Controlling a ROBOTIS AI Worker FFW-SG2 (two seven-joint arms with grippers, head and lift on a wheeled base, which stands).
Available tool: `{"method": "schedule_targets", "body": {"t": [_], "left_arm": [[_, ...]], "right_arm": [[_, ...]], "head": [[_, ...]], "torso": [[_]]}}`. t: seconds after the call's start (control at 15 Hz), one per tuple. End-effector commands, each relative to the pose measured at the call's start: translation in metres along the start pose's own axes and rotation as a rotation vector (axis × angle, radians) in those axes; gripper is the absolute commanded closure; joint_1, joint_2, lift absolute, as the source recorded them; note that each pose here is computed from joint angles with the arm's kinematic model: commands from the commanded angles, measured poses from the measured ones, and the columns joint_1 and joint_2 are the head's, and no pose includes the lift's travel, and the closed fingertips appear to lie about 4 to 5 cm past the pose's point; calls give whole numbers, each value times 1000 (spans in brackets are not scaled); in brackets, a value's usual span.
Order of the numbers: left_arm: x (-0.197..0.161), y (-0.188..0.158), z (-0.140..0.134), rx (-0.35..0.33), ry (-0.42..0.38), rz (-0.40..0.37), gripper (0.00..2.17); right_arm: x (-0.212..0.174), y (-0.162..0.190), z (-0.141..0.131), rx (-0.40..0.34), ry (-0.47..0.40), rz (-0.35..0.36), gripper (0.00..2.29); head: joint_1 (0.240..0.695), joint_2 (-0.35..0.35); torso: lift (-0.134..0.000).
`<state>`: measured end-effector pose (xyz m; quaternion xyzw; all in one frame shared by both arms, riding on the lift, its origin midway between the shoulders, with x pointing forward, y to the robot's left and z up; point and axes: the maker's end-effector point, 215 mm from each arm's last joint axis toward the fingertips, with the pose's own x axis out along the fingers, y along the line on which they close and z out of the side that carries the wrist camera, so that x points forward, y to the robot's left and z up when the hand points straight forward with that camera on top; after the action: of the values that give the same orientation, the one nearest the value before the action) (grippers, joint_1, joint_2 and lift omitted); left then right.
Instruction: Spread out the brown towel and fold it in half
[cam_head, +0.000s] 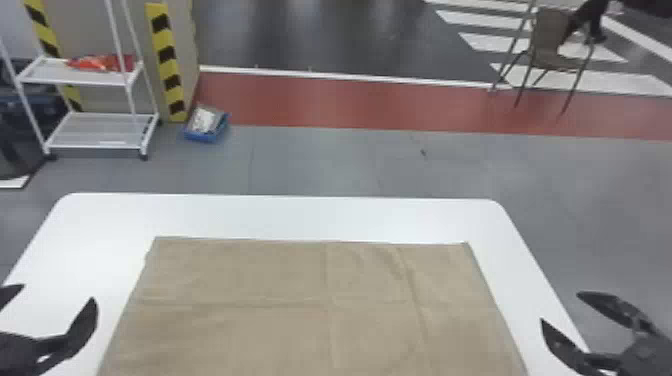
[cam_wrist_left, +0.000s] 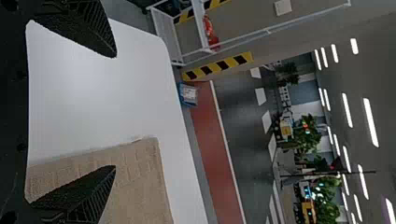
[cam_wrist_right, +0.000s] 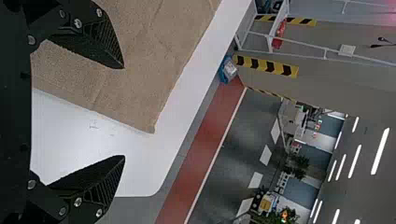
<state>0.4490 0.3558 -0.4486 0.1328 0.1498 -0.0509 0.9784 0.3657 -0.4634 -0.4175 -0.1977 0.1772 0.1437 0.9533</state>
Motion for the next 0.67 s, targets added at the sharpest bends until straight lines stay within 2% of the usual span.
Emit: {"method": "schedule_targets", "body": {"t": [0.0, 0.13, 0.27, 0.4, 0.47, 0.53, 0.6], "left_arm": [[-16, -4, 28, 154, -184, -40, 29], [-37, -10, 37, 237, -281, -108, 87], [-54, -19, 44, 283, -355, -164, 151], [-58, -19, 38, 294, -354, -178, 144], [-58, -18, 35, 292, -349, -178, 140], [-57, -21, 30, 288, -339, -184, 147], [-55, -24, 28, 275, -338, -193, 215]], "right_arm": [[2, -2, 3, -58, -3, 6, 242], [1, 2, 2, -128, -9, 32, 252], [4, 2, -7, -177, 9, 60, 252], [8, 2, -9, -239, 0, 74, 252], [8, 0, -14, -218, 8, 68, 252], [9, -8, -29, -155, 56, 58, 262], [9, -16, -39, -85, 76, 47, 495]], "head": [[695, -149], [695, -156], [695, -179], [695, -192], [695, -196], [695, -197], [695, -202]], "torso": [[0], [0], [0], [0], [0], [0], [0]]}}
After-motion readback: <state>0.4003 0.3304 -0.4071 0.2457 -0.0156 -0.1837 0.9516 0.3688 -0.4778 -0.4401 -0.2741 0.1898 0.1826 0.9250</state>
